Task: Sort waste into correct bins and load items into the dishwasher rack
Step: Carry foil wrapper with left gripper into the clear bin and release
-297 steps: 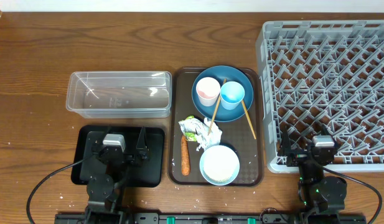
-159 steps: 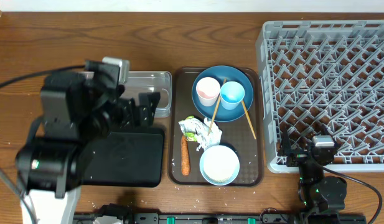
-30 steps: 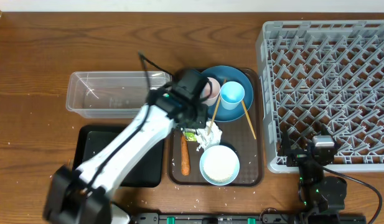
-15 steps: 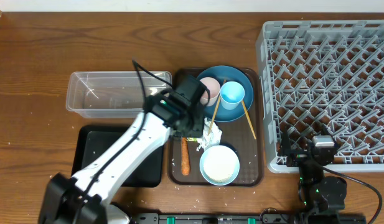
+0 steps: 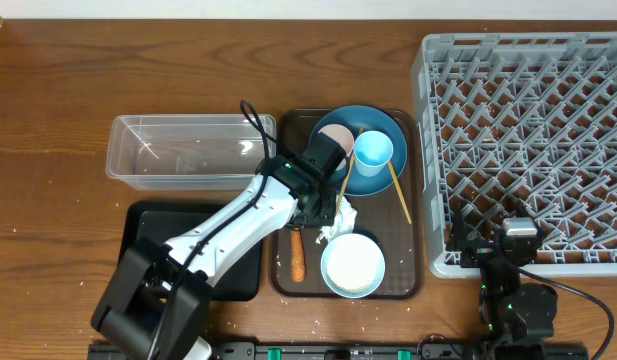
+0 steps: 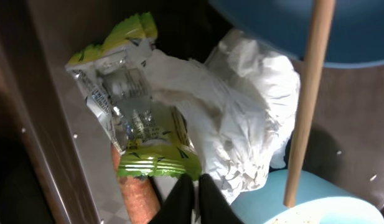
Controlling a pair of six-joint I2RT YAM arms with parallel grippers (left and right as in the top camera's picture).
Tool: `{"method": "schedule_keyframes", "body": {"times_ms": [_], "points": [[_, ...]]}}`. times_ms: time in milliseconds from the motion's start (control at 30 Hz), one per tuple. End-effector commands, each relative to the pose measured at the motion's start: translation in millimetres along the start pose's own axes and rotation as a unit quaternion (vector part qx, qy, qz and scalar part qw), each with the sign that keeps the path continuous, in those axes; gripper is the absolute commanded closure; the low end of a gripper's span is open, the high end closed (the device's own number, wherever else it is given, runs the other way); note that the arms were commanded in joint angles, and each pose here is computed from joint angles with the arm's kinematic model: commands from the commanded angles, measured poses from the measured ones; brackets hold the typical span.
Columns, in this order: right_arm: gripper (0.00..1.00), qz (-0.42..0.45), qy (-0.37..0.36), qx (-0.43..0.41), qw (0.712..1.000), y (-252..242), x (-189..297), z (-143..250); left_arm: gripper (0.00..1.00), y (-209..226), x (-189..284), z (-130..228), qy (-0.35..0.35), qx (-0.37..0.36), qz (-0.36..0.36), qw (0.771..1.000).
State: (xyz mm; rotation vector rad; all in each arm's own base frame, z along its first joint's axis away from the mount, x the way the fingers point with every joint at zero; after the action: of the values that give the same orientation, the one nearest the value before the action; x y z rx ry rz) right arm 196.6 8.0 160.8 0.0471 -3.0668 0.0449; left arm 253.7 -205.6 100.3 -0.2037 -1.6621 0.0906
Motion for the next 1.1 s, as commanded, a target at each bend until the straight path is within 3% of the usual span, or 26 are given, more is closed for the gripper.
{"method": "schedule_keyframes", "body": {"times_ms": [0,367,700,1067], "points": [[0.01,0.008,0.003,0.003,1.0,-3,0,1,0.94,1,5,-1,-0.009,0.003,0.0,1.0],[0.01,0.008,0.003,0.003,1.0,-3,0,1,0.94,7,74,-19,-0.097,0.025,0.046,0.994],[0.01,0.008,0.004,0.003,1.0,-3,0,2,0.94,39,139,-29,-0.2,0.068,0.078,0.974],[0.01,0.008,0.004,0.003,1.0,-3,0,2,0.94,105,169,-59,-0.298,0.143,0.011,0.944]]}}
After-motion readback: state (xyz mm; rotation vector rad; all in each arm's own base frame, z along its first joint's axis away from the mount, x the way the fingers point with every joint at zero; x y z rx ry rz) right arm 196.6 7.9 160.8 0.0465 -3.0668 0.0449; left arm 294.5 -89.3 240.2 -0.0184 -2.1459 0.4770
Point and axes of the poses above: each gripper's point midway between its finger pads, its own x axis back along the fingers, its own y axis along the line the jaws close on, z = x × y, the point moved 5 cm from there along x, back along the fingers, and after that the axes turned 1 degree about x, right-handed, at the moved point
